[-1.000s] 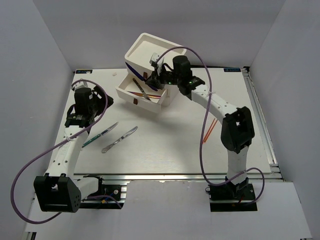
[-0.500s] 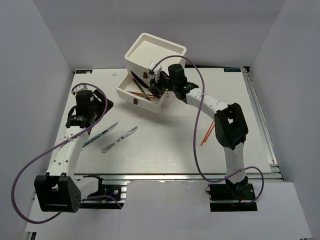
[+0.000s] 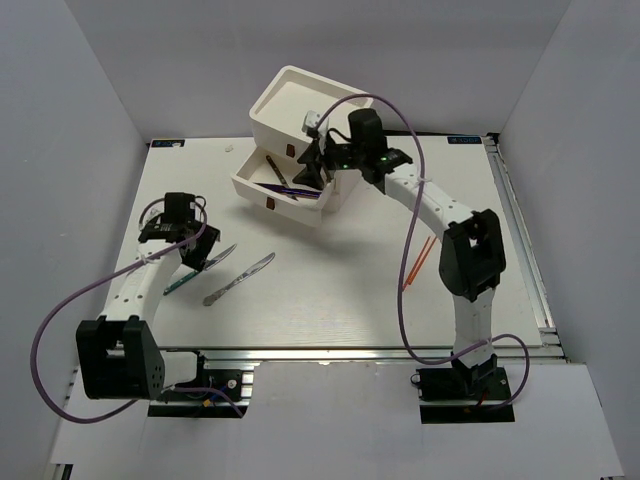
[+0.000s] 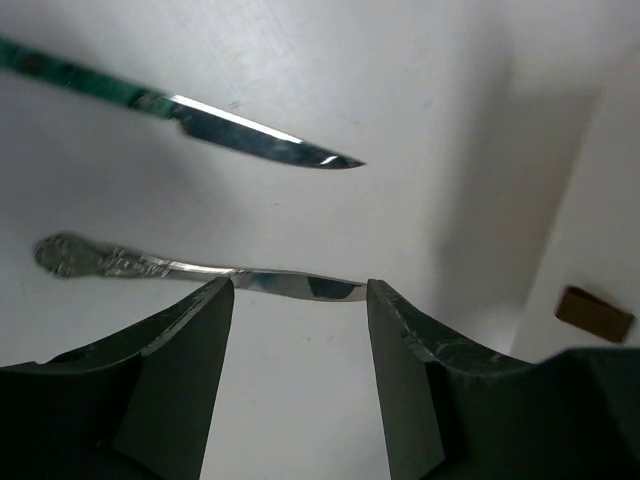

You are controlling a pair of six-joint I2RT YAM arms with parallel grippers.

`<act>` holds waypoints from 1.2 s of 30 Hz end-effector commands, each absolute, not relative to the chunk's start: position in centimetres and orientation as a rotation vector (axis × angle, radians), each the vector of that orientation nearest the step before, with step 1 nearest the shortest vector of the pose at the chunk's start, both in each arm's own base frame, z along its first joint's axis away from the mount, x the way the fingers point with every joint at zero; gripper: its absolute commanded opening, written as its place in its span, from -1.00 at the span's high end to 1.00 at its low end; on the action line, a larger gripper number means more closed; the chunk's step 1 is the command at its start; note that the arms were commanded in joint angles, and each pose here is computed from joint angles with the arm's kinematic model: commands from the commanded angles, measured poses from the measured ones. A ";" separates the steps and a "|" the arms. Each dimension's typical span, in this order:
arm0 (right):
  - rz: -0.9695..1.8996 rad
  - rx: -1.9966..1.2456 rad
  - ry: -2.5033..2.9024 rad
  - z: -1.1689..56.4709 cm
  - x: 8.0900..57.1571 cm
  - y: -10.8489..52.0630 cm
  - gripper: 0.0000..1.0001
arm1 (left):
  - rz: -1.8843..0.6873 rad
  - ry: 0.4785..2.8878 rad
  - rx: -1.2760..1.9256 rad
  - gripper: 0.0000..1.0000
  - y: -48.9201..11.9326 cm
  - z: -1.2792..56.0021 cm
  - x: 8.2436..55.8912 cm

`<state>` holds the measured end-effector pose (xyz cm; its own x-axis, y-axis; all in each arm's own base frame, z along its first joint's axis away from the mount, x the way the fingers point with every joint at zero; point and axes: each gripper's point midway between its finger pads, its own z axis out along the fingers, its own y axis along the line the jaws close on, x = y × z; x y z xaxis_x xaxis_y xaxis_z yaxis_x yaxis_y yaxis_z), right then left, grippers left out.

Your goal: Sort the eating utensils into containers

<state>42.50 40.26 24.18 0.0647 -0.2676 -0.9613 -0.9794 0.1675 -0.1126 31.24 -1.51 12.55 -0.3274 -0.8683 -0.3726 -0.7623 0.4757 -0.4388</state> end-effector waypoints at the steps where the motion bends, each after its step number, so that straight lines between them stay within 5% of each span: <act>1: 0.954 -1.355 1.227 31.0 39.9 38.6 -0.30 | -0.120 2.129 -1.686 -0.34 -0.7 10.8 28.2; 12: 1.027 -1.345 1.266 31.0 39.2 34.4 -0.43 | 0.088 1.957 -2.086 -0.05 5.5 6.4 28.4; 22: 1.045 -1.331 1.300 30.3 39.0 33.0 -0.48 | 0.088 1.985 -2.176 -0.24 6.9 3.7 32.5; 36: 1.043 -1.324 1.314 29.8 38.6 32.5 -0.48 | -0.021 2.012 -2.232 -0.21 5.6 2.3 32.9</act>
